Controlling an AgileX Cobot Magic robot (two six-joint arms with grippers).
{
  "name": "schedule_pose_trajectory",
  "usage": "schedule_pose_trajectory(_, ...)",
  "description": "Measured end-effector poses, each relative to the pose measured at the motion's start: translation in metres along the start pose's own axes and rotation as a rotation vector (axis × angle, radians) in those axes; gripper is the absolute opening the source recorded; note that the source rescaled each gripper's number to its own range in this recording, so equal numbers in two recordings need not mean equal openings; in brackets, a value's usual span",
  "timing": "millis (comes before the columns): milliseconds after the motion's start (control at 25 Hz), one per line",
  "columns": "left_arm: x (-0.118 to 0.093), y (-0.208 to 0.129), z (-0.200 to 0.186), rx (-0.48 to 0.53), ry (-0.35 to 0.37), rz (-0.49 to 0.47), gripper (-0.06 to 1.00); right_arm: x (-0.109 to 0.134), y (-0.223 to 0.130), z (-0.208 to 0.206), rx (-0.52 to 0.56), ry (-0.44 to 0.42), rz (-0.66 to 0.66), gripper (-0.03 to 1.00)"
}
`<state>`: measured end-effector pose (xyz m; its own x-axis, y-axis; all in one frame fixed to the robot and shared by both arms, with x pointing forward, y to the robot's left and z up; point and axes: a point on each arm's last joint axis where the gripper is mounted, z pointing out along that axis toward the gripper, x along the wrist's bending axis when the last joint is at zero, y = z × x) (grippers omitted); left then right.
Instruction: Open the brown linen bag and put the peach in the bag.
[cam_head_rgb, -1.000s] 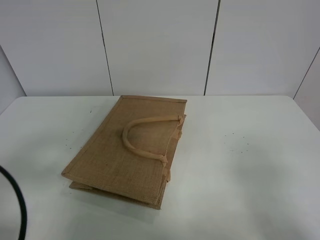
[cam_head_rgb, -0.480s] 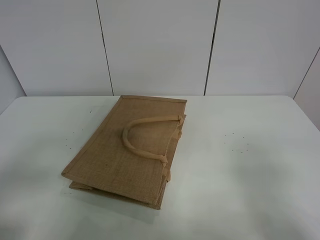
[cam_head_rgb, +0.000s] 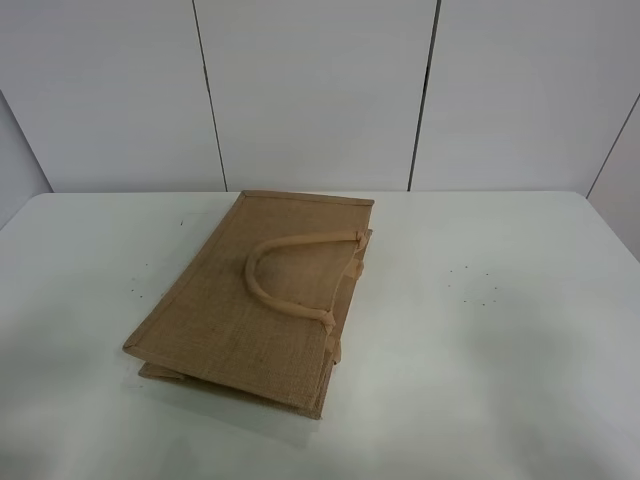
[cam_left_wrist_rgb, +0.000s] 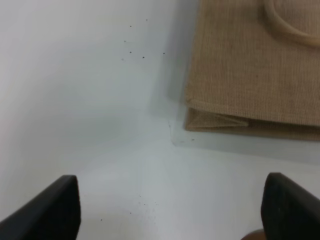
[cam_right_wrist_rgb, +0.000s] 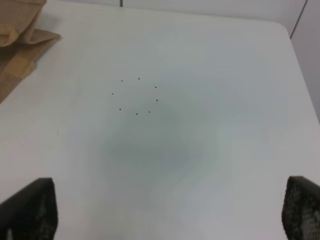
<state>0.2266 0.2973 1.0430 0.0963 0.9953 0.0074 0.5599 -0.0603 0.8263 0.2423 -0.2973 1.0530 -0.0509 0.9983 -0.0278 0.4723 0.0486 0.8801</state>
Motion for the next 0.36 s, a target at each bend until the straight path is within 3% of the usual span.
schedule_pose_trajectory(360,0.0000,0.0000,0.0000,0.000,0.000,-0.002,1.00,0.0000,0.0000,0.0000,0.000,0.000,0.000,1.00)
